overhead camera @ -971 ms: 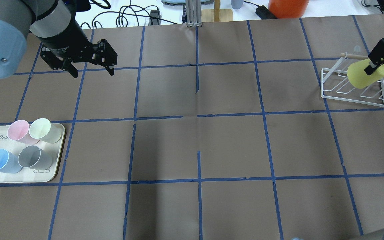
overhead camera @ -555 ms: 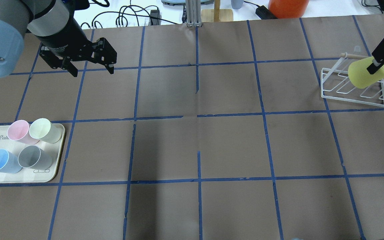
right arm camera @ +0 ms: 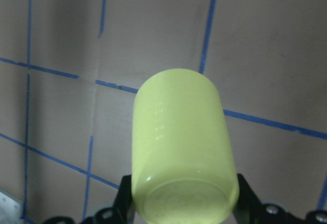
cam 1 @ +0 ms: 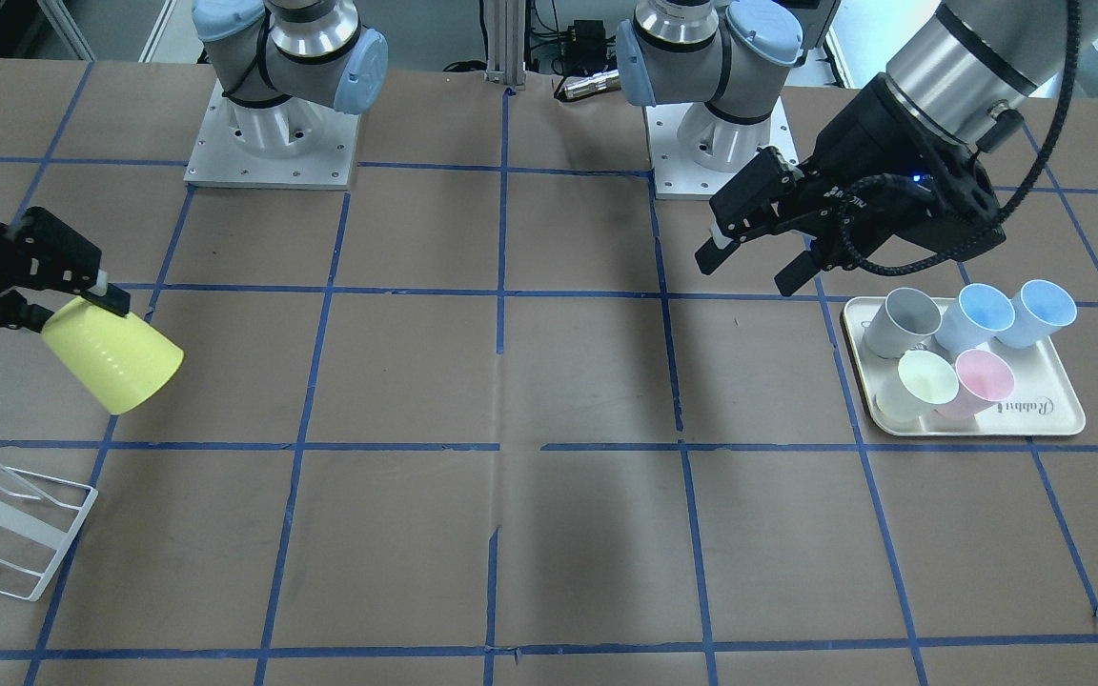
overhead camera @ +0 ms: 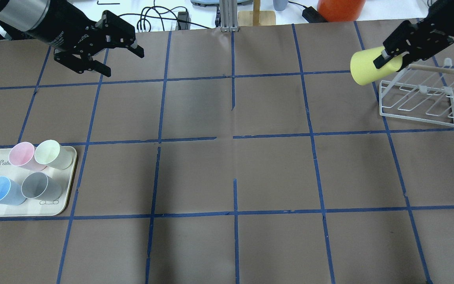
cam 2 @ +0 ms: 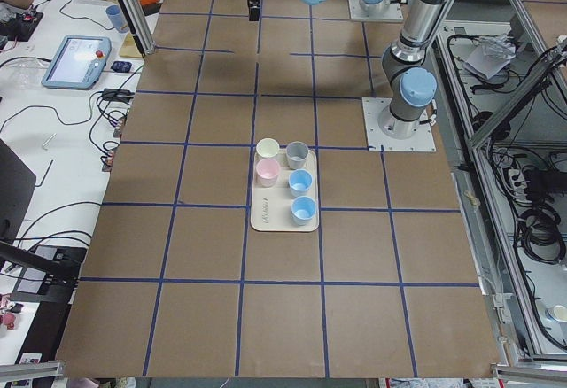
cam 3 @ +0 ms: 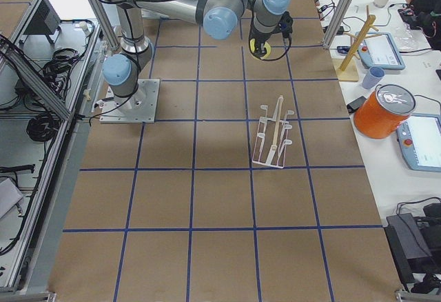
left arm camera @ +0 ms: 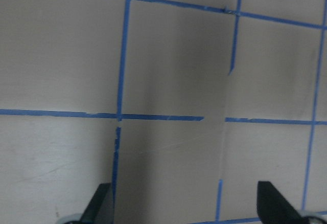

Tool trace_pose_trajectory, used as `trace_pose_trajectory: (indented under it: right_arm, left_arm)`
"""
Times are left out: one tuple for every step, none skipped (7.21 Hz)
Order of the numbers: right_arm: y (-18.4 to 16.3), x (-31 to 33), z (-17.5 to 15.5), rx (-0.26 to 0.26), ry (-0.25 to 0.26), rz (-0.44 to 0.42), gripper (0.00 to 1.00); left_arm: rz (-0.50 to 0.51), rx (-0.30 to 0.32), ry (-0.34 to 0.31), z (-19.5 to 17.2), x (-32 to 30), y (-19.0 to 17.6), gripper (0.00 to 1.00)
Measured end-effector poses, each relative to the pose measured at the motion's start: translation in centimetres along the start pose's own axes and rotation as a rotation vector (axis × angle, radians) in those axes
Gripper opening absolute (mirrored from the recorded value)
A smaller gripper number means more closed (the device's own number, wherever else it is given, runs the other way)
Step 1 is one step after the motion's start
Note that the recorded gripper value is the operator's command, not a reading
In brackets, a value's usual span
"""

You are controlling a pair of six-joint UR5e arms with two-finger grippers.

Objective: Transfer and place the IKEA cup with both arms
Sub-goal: 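Lift the yellow cup off the rack with the right gripper, then carry the yellow cup toward the left gripper while the left arm reaches to meet it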

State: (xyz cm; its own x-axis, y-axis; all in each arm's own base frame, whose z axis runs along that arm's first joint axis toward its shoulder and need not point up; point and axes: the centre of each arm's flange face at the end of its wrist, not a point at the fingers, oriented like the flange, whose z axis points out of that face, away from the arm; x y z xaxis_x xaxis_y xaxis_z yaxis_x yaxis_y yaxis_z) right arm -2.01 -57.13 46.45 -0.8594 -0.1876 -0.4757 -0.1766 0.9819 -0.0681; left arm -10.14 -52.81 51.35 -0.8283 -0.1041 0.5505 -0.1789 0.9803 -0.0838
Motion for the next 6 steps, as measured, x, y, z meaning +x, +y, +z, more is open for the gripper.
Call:
trace_pose_trajectory:
  right_arm:
    - [-0.8,-2.4,1.1,0.032,-0.090,-0.024,0.11]
    - [-1.5,-5.0,2.2,0.057,-0.192,-0.040,0.11]
    - [-2.0,-7.9,3.2,0.074,-0.294,-0.050,0.11]
    - [-2.4,-10.8,4.2,0.078,-0.382,-0.033,0.11]
    - [-2.6,-13.3,5.0,0.073,-0.452,-0.001,0.11]
    - [-2.8,-15.5,5.6,0.067,-0.515,0.030,0.11]
  left_arm:
    - [-0.019,-0.001,0.172,-0.2,0.9,-0.2,1.00]
    - [-0.036,-0.014,0.348,0.4,1.5,-0.3,1.00]
    - [-0.051,-0.025,0.540,1.8,1.5,-0.1,1.00]
    - [-0.055,-0.013,0.741,3.6,0.5,0.1,1.00]
    - [-0.043,0.012,0.922,5.9,-1.2,0.6,1.00]
    - [-0.014,0.038,1.062,8.2,-2.9,1.6,1.00]
